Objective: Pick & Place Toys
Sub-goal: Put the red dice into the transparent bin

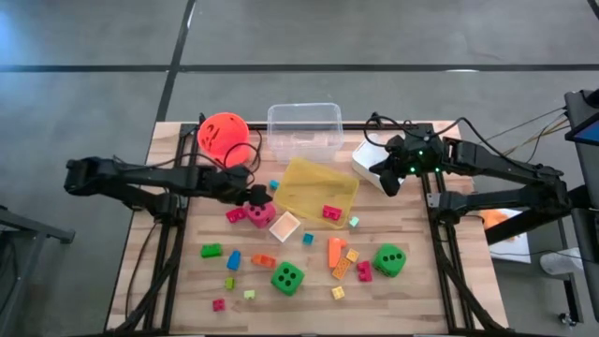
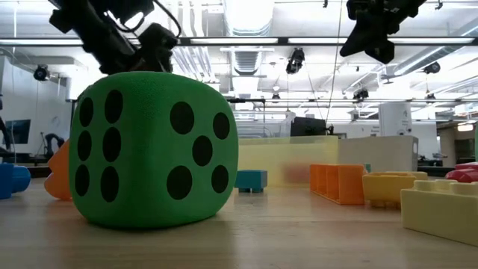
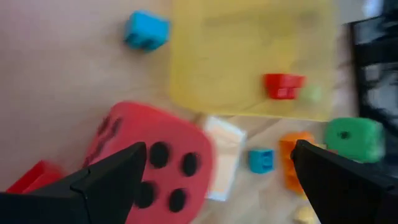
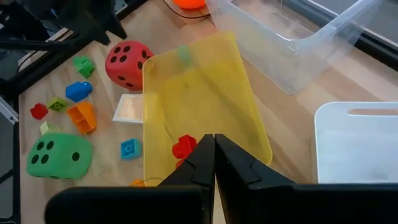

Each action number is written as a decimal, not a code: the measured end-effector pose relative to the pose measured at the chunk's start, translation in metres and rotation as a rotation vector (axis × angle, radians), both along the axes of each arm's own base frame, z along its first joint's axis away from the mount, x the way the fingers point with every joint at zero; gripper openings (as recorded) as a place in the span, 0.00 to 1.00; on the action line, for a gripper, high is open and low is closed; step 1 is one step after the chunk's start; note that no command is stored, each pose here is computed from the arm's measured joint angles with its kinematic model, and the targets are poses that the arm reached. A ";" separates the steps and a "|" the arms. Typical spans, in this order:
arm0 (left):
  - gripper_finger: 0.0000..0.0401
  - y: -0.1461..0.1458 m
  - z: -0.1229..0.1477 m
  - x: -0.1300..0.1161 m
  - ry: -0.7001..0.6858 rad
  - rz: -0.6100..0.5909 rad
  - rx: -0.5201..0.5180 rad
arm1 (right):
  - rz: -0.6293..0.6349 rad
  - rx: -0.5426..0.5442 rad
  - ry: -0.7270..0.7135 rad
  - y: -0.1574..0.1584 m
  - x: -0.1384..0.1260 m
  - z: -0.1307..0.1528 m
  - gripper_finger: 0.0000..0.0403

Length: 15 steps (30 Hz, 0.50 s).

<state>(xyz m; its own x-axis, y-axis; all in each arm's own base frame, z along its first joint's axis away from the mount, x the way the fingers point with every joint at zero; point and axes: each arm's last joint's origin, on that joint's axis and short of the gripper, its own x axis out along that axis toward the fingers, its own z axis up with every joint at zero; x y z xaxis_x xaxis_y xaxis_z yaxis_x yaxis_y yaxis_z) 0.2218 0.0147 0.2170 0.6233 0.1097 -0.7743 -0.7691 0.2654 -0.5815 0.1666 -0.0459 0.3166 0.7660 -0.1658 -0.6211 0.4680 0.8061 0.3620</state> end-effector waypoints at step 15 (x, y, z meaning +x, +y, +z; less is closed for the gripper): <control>0.99 -0.001 0.034 0.027 0.232 -0.393 0.355 | 0.029 -0.037 0.005 0.000 0.000 0.000 0.02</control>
<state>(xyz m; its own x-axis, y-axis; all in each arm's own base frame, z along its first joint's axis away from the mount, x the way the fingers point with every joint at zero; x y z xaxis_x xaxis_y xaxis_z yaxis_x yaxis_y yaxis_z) 0.2489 0.0135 0.2508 0.4883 0.1820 -0.8535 -0.6699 0.7050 -0.2329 0.1668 -0.0460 0.3169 0.7678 -0.1664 -0.6186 0.4456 0.8325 0.3291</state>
